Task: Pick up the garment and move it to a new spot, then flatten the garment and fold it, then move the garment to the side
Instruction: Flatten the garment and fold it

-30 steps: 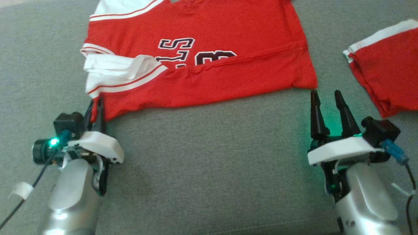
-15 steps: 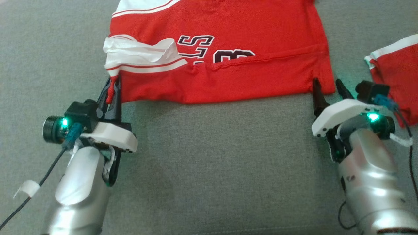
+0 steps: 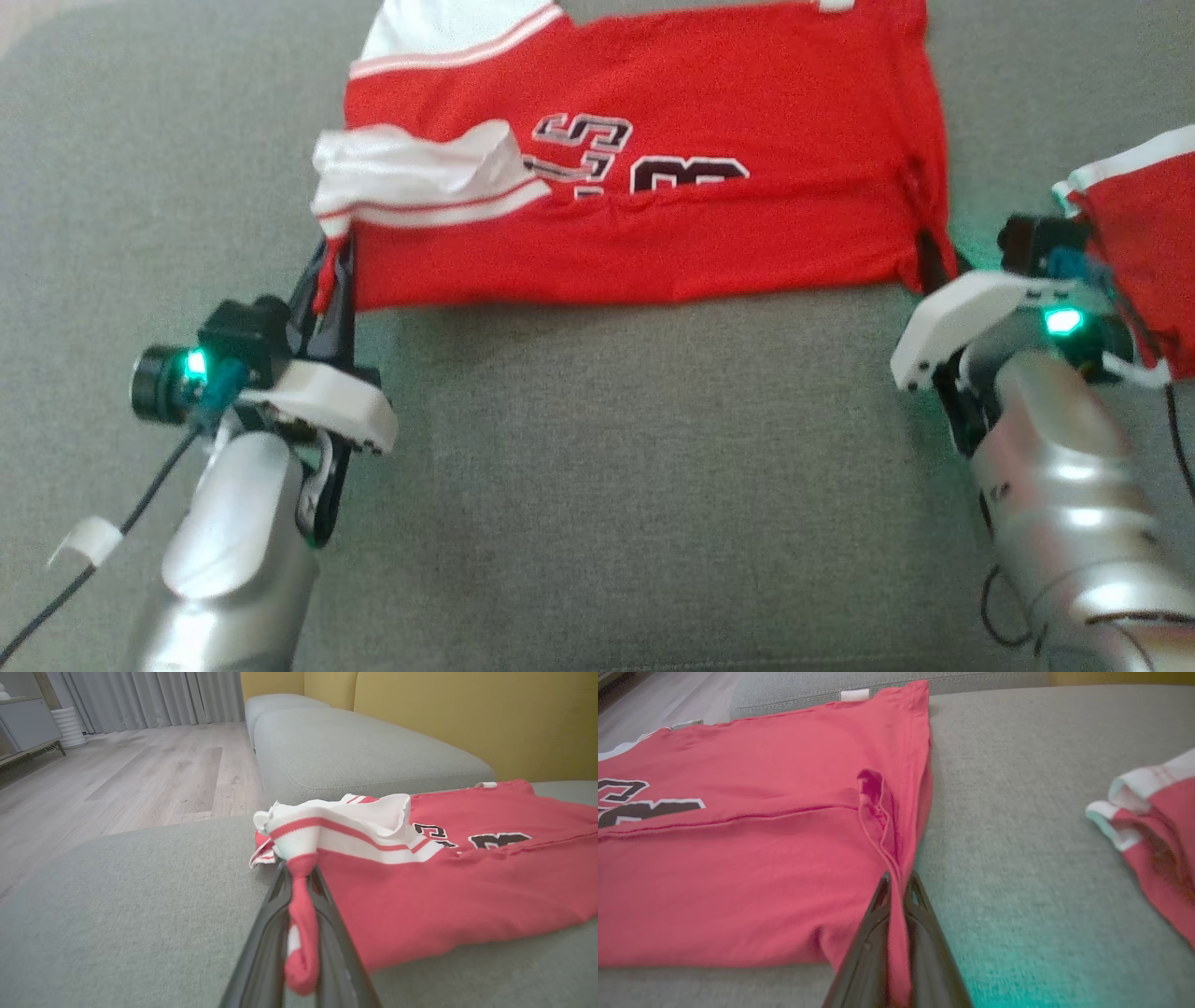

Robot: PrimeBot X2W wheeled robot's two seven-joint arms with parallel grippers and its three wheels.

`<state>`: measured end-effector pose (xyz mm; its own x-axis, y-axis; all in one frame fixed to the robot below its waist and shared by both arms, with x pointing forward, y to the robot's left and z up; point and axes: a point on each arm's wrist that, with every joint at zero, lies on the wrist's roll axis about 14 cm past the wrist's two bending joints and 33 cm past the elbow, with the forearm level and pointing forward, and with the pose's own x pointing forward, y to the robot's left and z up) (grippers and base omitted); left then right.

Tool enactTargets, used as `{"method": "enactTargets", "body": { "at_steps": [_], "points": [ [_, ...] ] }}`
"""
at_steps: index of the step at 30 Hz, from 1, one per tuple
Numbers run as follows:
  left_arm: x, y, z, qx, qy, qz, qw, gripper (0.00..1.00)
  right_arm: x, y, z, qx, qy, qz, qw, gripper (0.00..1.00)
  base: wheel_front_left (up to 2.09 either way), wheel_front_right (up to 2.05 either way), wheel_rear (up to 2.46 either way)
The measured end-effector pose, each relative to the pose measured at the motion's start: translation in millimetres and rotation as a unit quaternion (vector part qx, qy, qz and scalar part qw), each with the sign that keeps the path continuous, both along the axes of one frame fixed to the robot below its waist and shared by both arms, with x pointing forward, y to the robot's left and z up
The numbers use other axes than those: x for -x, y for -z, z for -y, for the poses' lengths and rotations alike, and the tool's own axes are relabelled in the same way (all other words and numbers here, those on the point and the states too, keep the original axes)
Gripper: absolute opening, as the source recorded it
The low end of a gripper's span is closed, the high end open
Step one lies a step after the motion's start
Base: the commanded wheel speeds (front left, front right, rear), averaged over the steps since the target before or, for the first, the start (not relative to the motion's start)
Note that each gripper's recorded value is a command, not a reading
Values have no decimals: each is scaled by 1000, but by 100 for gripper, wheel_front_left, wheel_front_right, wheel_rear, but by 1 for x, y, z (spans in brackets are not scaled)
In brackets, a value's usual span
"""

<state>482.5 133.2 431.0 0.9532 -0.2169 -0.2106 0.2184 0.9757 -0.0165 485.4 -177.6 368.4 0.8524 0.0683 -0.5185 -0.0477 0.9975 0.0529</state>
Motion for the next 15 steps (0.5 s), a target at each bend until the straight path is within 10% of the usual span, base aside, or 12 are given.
{"method": "enactTargets", "body": {
  "at_steps": [15],
  "points": [
    [72, 20, -4, -46, 37, -68, 996, 0, 71, -12, 13, -2, 19, -5, 1000, 0, 0, 0, 0]
  ]
}}
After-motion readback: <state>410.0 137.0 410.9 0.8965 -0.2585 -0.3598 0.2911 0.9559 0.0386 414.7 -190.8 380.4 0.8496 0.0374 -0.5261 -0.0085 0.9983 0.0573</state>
